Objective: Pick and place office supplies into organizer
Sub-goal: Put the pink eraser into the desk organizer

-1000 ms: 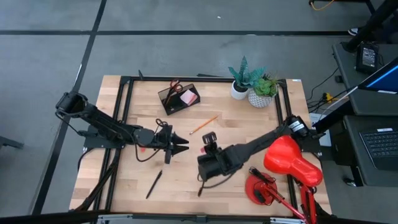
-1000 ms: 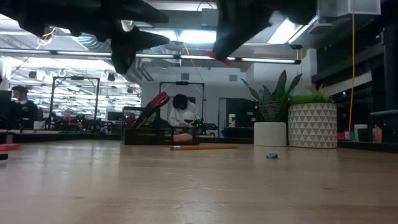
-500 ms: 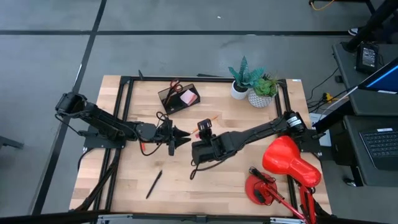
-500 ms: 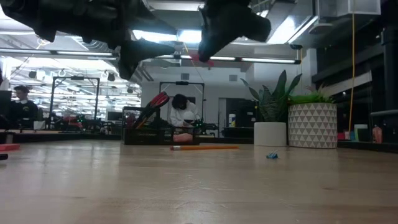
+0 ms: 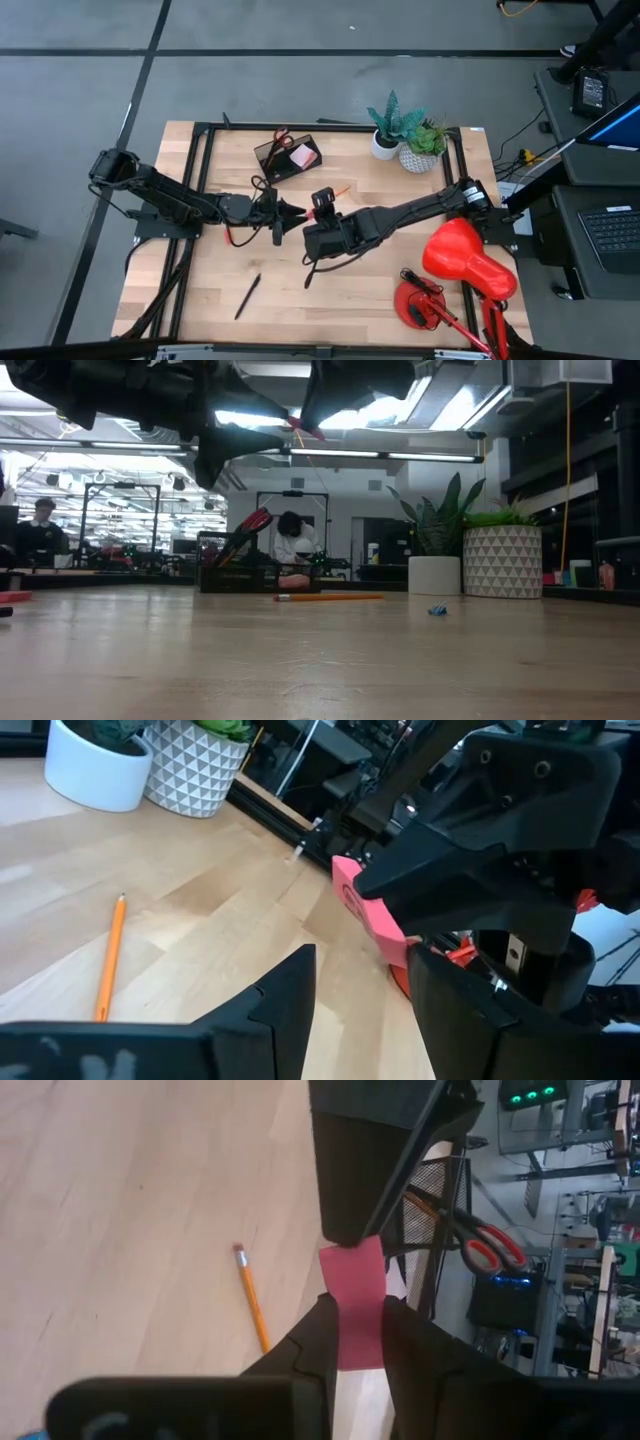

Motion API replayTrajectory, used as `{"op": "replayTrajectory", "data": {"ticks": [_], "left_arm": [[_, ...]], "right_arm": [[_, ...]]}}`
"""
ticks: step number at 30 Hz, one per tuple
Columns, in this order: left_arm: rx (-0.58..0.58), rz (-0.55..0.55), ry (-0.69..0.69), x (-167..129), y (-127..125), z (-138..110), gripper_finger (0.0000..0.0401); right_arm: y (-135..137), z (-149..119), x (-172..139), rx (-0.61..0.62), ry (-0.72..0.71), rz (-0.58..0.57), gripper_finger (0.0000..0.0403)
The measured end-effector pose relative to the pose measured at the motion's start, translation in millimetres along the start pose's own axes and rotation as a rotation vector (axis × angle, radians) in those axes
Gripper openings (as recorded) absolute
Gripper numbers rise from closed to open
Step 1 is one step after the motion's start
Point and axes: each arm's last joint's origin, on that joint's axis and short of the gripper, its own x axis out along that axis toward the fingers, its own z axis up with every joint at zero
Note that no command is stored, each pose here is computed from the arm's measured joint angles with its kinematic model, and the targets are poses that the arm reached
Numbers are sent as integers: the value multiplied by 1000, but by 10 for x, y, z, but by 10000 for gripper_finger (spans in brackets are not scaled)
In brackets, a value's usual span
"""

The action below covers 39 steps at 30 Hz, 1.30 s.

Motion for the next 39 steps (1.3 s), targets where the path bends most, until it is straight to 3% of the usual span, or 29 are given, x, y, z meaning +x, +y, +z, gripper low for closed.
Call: {"op": "replayTrajectory", "data": {"ticks": [20,34,39], "left_arm": [[10,-19,-39,27,45,89,135],[118,-15,-41,33,64,103,44],[215,-41,-50,20,29,93,12]], "right_arm": [[-100,9,72,28,-18,-20,67],[-105,7,76,29,-17,-21,67],[-104,10,71,31,-18,-25,67]]}}
